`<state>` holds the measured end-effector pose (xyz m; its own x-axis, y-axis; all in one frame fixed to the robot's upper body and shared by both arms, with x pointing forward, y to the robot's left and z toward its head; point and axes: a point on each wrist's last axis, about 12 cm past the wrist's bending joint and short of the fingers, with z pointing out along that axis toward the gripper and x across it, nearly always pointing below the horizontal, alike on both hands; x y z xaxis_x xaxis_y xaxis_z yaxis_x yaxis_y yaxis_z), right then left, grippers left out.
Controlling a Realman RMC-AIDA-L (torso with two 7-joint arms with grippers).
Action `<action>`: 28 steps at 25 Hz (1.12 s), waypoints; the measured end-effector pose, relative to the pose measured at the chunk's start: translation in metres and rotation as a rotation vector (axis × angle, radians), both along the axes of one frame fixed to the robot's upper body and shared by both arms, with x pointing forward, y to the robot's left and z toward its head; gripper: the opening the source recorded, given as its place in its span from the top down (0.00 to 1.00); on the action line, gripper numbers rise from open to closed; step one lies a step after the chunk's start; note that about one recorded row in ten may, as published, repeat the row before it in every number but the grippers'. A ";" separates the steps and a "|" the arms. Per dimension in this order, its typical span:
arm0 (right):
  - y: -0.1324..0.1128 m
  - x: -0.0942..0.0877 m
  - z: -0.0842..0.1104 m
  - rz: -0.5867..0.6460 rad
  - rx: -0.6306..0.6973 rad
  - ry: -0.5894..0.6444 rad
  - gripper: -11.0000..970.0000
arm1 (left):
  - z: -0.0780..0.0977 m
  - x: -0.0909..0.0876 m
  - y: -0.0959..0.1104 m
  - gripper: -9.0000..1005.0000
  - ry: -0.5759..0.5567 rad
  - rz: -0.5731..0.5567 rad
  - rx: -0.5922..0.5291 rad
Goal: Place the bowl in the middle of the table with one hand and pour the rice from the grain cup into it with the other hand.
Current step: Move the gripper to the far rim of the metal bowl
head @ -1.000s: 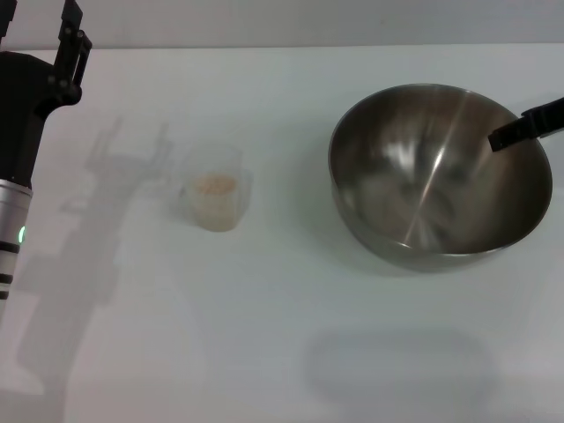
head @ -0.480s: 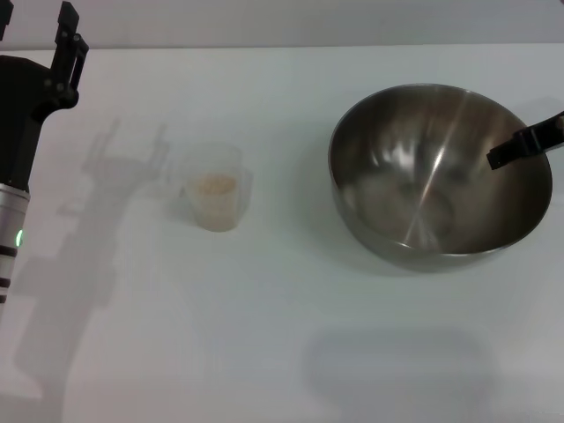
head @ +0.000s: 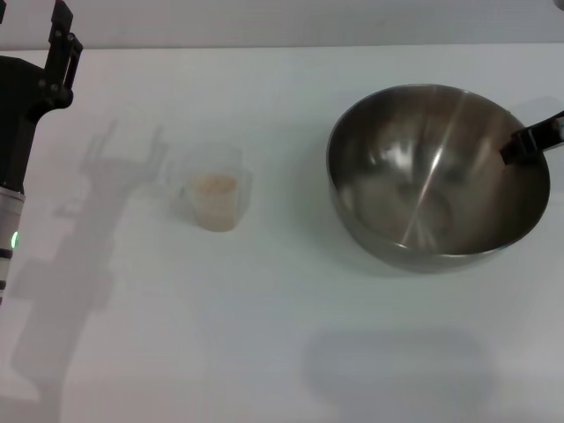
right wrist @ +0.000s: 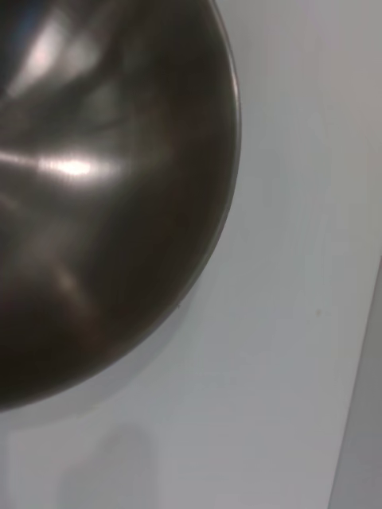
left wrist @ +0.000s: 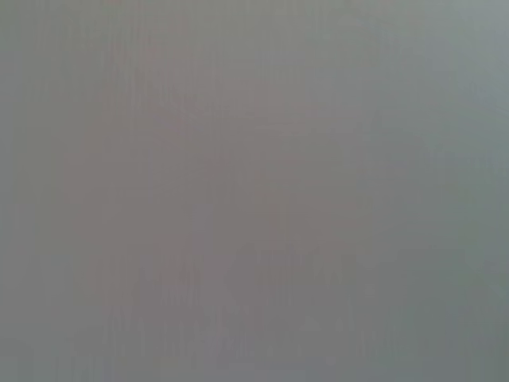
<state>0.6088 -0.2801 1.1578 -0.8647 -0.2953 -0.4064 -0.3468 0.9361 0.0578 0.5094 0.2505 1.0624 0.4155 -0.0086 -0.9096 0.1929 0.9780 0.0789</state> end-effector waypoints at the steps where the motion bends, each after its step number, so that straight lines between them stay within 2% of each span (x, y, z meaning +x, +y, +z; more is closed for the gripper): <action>1: 0.000 0.000 0.000 0.001 -0.001 0.000 0.64 | 0.000 0.000 0.000 0.33 0.000 0.000 0.000; 8: 0.000 0.000 0.000 0.019 -0.001 -0.006 0.89 | 0.000 0.000 0.000 0.33 -0.001 0.000 0.000; 13: 0.001 0.001 0.004 0.027 -0.002 -0.025 0.93 | 0.000 0.000 0.000 0.33 -0.004 -0.001 -0.001; 19: 0.010 0.003 0.020 0.064 0.000 -0.120 0.94 | 0.001 -0.001 -0.001 0.33 -0.008 -0.002 -0.003; 28: 0.022 0.003 0.033 0.113 0.079 -0.186 0.97 | 0.001 -0.001 -0.001 0.33 -0.009 -0.001 -0.004</action>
